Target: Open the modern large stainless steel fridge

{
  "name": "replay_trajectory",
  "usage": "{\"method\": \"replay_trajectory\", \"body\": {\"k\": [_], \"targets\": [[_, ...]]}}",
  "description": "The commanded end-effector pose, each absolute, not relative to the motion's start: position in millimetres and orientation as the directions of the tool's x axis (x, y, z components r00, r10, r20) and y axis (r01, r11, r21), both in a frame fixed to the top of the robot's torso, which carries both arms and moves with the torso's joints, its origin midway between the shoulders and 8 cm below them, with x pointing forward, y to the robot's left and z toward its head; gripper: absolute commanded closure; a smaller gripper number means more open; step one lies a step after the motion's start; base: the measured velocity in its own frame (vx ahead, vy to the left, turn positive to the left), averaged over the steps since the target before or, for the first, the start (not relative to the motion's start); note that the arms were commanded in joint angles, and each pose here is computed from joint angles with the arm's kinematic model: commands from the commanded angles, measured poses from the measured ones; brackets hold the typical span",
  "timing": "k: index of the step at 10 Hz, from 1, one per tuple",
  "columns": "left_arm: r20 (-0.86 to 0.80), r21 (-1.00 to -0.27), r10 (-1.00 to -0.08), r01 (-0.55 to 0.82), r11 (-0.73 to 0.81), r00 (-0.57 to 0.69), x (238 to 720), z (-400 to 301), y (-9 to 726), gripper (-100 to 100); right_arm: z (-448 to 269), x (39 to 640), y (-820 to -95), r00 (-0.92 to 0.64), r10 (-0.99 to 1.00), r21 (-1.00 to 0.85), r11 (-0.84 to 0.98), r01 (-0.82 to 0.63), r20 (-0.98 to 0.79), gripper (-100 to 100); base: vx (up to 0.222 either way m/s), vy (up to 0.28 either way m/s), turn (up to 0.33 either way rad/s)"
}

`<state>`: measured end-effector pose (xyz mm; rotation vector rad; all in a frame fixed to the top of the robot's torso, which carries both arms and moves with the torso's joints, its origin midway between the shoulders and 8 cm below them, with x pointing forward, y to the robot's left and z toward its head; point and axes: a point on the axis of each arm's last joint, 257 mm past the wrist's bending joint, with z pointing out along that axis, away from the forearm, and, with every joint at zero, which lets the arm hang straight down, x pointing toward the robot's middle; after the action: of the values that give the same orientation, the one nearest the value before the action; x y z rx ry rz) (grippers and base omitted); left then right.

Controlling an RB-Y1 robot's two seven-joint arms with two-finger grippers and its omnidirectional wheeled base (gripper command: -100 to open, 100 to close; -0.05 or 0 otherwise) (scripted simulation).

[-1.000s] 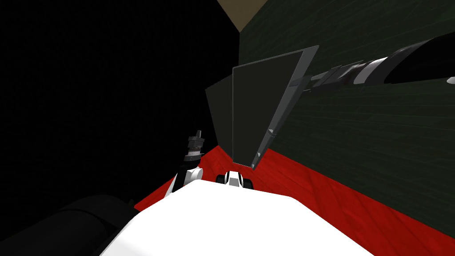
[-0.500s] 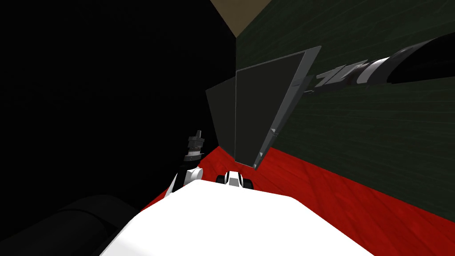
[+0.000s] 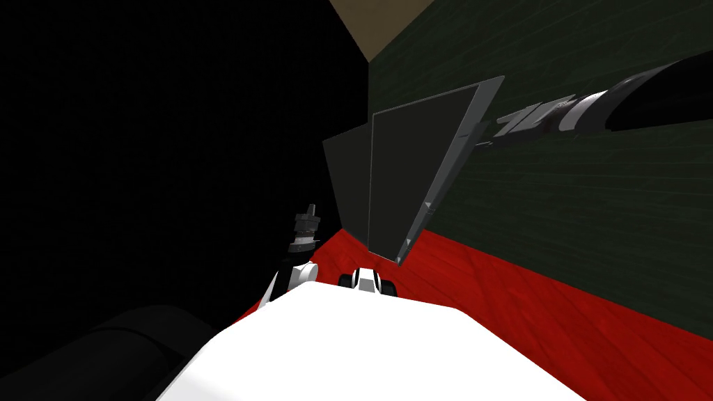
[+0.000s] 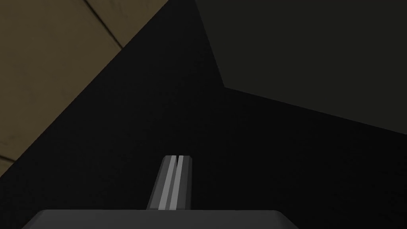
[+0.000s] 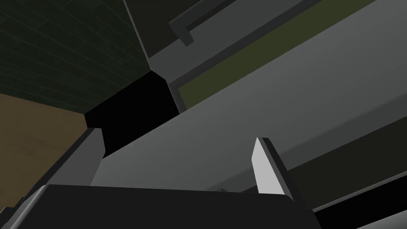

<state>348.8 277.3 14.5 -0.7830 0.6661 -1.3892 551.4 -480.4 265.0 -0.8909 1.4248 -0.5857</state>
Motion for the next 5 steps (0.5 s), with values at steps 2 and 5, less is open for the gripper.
{"method": "replay_trajectory", "body": {"k": [2, 5], "targets": [[0.041, -0.806, -0.996, 0.592, 0.015, 0.081, 348.9, 14.5, 277.3, 0, 291.8, 559.2, -445.7, 0.131, -0.797, -0.804, 0.565, -0.185, -0.59, -100, 0.04, -0.045, -0.11], [0.041, -0.806, -0.996, 0.592, 0.015, 0.081, 348.9, 14.5, 277.3, 0, 301.1, 563.5, -428.2, 0.144, -0.793, -0.803, 0.563, -0.195, -0.592, -100, 0.04, -0.044, -0.111]]}}
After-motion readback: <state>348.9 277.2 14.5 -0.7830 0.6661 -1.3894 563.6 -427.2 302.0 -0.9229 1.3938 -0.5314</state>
